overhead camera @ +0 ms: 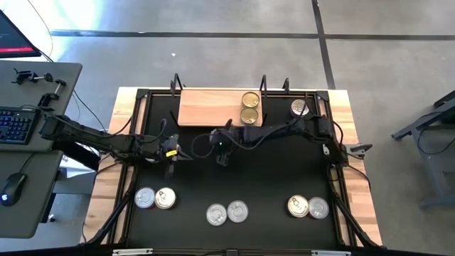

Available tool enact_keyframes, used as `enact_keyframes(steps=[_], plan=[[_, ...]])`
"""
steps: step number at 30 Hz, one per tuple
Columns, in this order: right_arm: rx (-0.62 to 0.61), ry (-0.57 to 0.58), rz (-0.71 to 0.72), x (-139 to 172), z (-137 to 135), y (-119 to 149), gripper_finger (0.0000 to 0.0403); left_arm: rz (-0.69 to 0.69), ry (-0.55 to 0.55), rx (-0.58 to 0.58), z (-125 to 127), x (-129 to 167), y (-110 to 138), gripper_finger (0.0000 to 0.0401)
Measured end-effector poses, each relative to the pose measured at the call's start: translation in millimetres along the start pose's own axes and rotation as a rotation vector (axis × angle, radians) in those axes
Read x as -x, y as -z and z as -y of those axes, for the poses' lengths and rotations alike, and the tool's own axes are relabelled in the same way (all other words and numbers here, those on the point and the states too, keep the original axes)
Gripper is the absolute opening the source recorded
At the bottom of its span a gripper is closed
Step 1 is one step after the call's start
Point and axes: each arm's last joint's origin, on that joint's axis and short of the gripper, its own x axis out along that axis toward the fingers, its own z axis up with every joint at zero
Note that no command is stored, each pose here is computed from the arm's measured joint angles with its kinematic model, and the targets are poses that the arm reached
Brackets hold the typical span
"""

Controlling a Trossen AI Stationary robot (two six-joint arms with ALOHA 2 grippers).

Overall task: Stack canned seafood by type on shelf
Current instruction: Put the red tuna can on the shelf

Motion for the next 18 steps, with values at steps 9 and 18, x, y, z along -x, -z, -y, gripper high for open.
enact_keyframes(steps=[9, 18], plan=[[-0.001, 0.116, 0.175, 39.6, -45.9, -17.6, 0.0021, 0.027, 0.042, -0.11, 7.4, -13.8, 0.8, 0.0], [0.009, 0.151, 0.163, 62.0, -82.9, -0.5, 0.0078, -0.005, -0.032, -0.155, 6.9, -21.7, 7.9, 0.0]])
